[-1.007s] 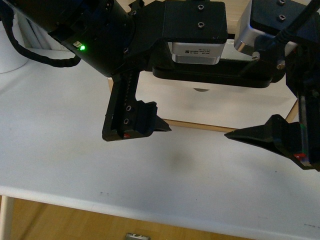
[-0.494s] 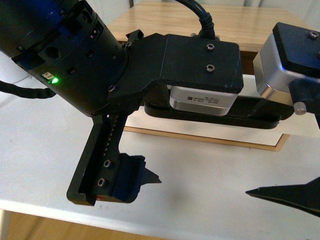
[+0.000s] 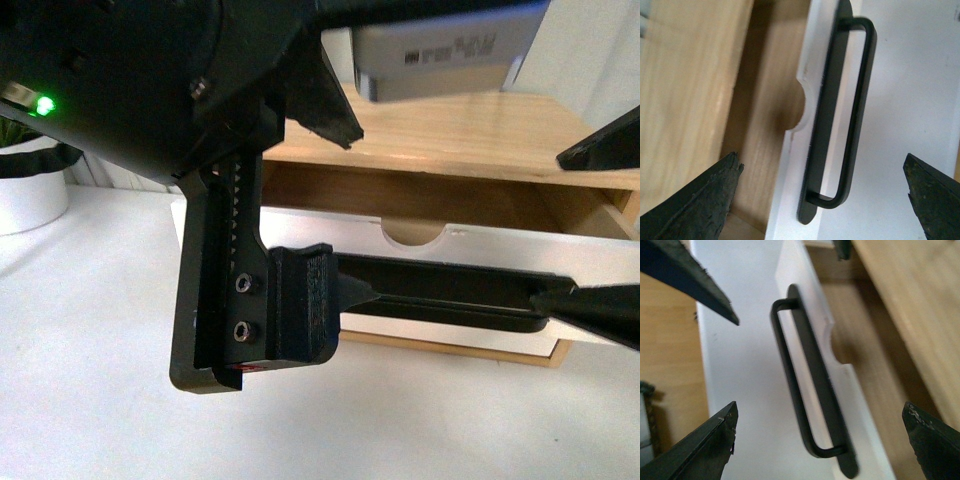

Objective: Pull drawer

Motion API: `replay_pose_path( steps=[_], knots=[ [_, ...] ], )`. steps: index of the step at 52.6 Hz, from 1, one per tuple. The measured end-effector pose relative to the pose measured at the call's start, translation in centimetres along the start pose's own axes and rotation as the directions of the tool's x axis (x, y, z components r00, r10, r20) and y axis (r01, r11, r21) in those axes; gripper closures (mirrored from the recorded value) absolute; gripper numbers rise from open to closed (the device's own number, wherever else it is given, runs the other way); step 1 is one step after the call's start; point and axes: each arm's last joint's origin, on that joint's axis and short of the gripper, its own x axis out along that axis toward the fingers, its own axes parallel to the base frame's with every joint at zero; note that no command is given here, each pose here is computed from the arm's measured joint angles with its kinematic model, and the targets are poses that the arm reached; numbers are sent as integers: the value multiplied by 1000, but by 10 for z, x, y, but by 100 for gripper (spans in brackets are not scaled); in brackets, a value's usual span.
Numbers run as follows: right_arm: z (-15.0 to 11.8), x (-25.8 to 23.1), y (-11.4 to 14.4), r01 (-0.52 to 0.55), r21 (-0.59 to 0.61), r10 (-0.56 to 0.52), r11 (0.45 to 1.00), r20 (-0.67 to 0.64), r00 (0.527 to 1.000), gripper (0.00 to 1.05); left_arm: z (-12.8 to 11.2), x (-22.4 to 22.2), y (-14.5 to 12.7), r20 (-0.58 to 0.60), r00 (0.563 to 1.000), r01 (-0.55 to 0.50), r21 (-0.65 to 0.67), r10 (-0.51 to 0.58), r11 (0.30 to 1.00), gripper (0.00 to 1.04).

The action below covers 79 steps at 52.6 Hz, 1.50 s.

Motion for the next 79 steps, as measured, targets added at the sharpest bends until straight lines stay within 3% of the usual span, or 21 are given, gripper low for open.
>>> replay_pose_path(
  steps=[7,15,21,27,41,52,56,60,79],
  knots=[
    [4,-26,8,166,30,-168,986,75,983,9,8,-25,-3,49,986,-159,-40,161,987,6],
    [1,-54,18,376,103,-387,921,123,914,9,8,-59,-15,68,913,-388,-154,402,909,6],
    [-9,-74,31,485,212,-514,849,116,850,9,1,-84,-36,41,824,-539,-252,565,804,6],
    [-23,-94,55,543,325,-598,775,97,795,9,-24,-112,-77,-78,693,-677,-413,716,610,6],
    [-39,-115,85,649,475,-742,594,12,670,9,-65,-130,-132,-321,527,-739,-631,786,238,6],
    [-40,-115,86,654,491,-752,575,2,660,10,-65,-132,-133,-320,521,-715,-670,792,200,6],
    [-44,-113,94,714,537,-819,450,-70,569,23,-69,-132,-137,-348,547,-683,-711,761,165,18],
    [-46,-107,101,730,555,-845,399,-87,528,35,-75,-133,-140,-361,552,-662,-738,752,132,31],
    [-64,-93,112,710,580,-838,400,-81,539,97,-96,-139,-154,-363,541,-638,-765,759,89,95]
  ],
)
